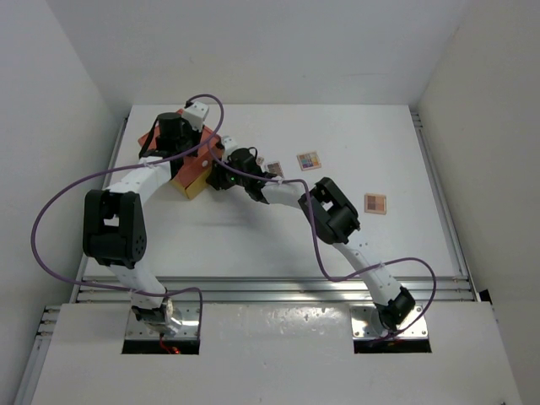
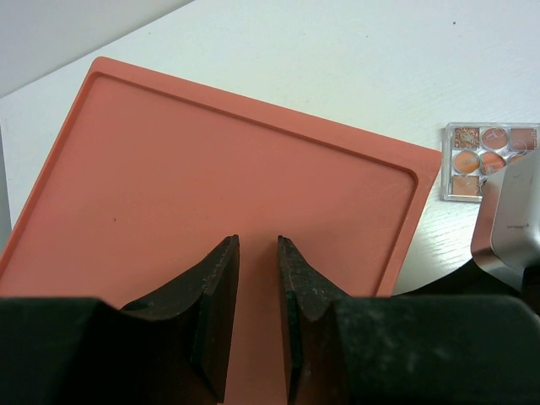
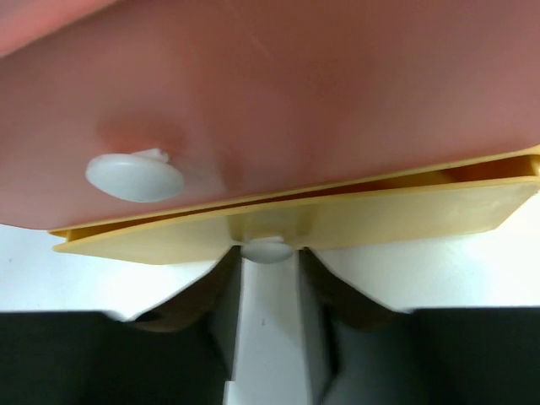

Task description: Organize the makeup

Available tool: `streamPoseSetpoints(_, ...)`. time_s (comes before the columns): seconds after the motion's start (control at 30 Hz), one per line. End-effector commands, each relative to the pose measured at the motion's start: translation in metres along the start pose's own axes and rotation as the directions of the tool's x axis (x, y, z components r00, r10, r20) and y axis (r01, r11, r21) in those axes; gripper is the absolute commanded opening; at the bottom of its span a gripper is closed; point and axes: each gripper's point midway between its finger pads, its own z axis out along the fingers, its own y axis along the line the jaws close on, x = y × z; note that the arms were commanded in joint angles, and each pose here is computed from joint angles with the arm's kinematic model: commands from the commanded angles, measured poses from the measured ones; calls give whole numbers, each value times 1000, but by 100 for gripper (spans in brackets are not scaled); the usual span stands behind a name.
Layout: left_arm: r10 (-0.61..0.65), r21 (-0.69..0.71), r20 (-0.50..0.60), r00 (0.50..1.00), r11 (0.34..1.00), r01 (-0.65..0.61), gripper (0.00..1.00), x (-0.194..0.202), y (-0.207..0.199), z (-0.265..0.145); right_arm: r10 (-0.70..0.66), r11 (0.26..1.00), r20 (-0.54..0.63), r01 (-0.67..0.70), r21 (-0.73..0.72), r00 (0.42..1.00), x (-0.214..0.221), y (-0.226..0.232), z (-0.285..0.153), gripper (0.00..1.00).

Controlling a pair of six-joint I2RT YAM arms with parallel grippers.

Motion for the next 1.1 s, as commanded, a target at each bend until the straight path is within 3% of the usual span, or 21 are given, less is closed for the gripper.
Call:
streamPoseSetpoints(0.0, -32, 92, -202, 979, 994, 52, 31, 65, -27, -6, -47, 998, 98, 50, -28, 994, -35, 12, 3, 29)
streamPoseSetpoints(0.2, -32, 94, -211, 977, 994, 53, 31, 67, -27, -7, -57, 998, 102, 61, -31, 993, -33, 12, 1, 11)
streamPoseSetpoints(0.27, -32, 94, -211, 977, 994, 53, 31, 67, -27, -7, -61, 997, 95, 66, -42, 994, -31, 14, -2, 0)
streamPoseSetpoints(0.47, -32, 88, -222, 975, 995, 53, 31, 70, -27, -8, -110, 992, 63, 114, -62, 992, -18, 20, -33, 0)
streamPoseSetpoints(0.5, -32, 88, -222, 975, 995, 53, 31, 70, -27, -8, -123, 989, 100, 130, -72, 987, -42, 30, -45, 0)
streamPoseSetpoints(0.57, -32, 88, -222, 975, 995, 53, 31, 70, -27, -8, -113, 990, 38, 115, -84, 993, -9, 26, -60, 0)
streamPoseSetpoints(0.63, -32, 88, -222, 975, 995, 53, 31, 69, -26, -5, -98, 990, 43, 102, -99, 994, -11, 34, -80, 0)
streamPoseSetpoints(0.67, -32, 88, -222, 975, 995, 53, 31, 69, -26, -5, -86, 991, -10, 85, -108, 996, 17, 31, -90, 0)
streamPoseSetpoints(0.83, -32, 91, -232, 972, 994, 54, 31, 69, -26, -4, -112, 986, -11, 109, -124, 994, 19, 42, -111, 0)
streamPoseSetpoints(0.87, -32, 91, -232, 972, 994, 54, 31, 69, -26, -4, -120, 985, 5, 119, -123, 993, 11, 42, -107, 9)
streamPoseSetpoints(0.9, -32, 91, -232, 972, 994, 54, 31, 69, -26, -4, -118, 986, 11, 118, -117, 993, 8, 40, -104, 38)
streamPoseSetpoints(1.0, -32, 99, -229, 973, 993, 56, 31, 69, -28, -4, -136, 987, 54, 139, -74, 989, -13, 30, -79, 53)
streamPoseSetpoints(1.03, -32, 99, -229, 973, 993, 56, 31, 69, -28, -4, -136, 990, 66, 138, -35, 989, -18, 9, -64, 55)
streamPoseSetpoints(1.07, -32, 99, -229, 973, 993, 56, 31, 69, -28, -4, -146, 988, 104, 150, -38, 984, -35, 21, -53, 55)
